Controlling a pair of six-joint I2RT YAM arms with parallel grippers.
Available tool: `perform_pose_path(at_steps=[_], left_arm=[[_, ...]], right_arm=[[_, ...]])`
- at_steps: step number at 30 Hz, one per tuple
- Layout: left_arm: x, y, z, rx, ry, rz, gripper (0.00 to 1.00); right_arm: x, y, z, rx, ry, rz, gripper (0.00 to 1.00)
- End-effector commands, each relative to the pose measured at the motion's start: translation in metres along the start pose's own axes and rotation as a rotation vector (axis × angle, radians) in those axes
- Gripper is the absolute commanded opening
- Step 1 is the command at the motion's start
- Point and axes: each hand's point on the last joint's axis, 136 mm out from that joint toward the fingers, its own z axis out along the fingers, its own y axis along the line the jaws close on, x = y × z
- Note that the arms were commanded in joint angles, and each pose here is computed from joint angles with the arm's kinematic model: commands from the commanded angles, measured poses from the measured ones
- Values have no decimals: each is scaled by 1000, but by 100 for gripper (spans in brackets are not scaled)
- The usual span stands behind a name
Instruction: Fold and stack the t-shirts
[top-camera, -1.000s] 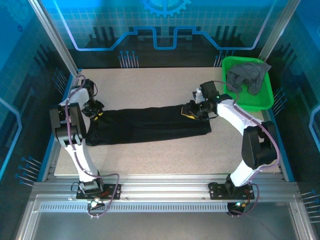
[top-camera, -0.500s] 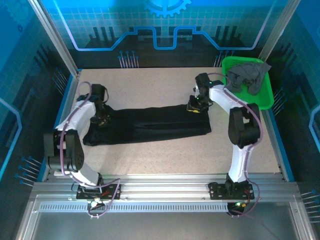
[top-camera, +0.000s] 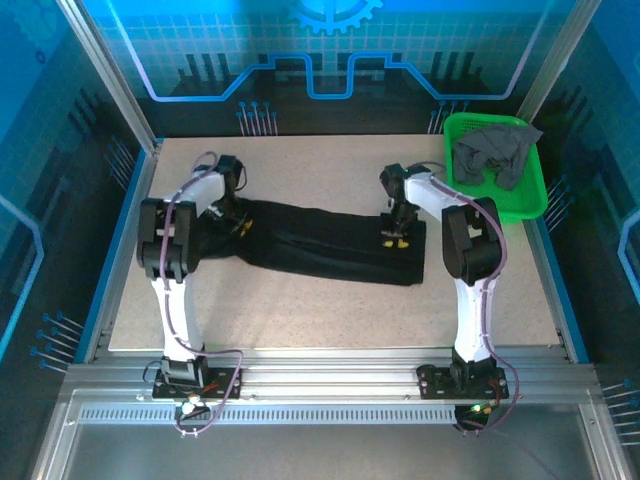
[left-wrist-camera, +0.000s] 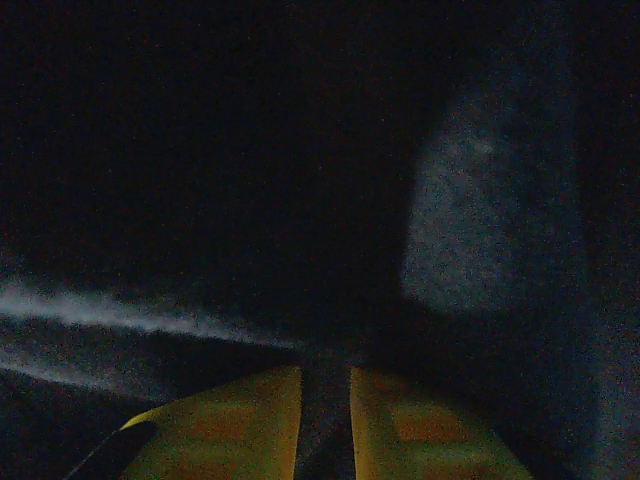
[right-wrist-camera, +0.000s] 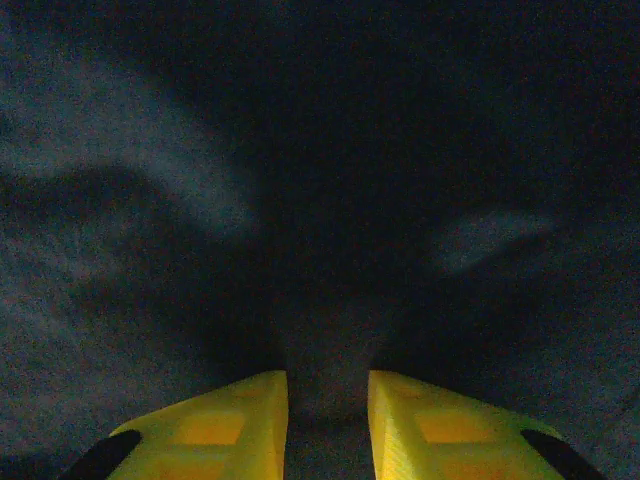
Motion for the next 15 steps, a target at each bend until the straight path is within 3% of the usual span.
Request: perform_pose_path(at_steps=[1, 4, 7, 11, 15], left_arm=[[19, -70, 31, 100, 39, 114, 23], [35, -134, 42, 207, 33, 201, 25], [54, -193, 52, 370, 44, 205, 25], [77, -269, 60, 644, 91, 167, 27], [77, -303, 54, 760, 63, 161, 30]], right_arm=[[66, -7, 4, 65, 123, 74, 27], [108, 3, 8, 52, 123, 132, 27], [139, 25, 17, -82, 133, 262, 27], [148, 72, 19, -265, 152, 346, 28], [142, 101, 15, -307, 184, 376, 28]])
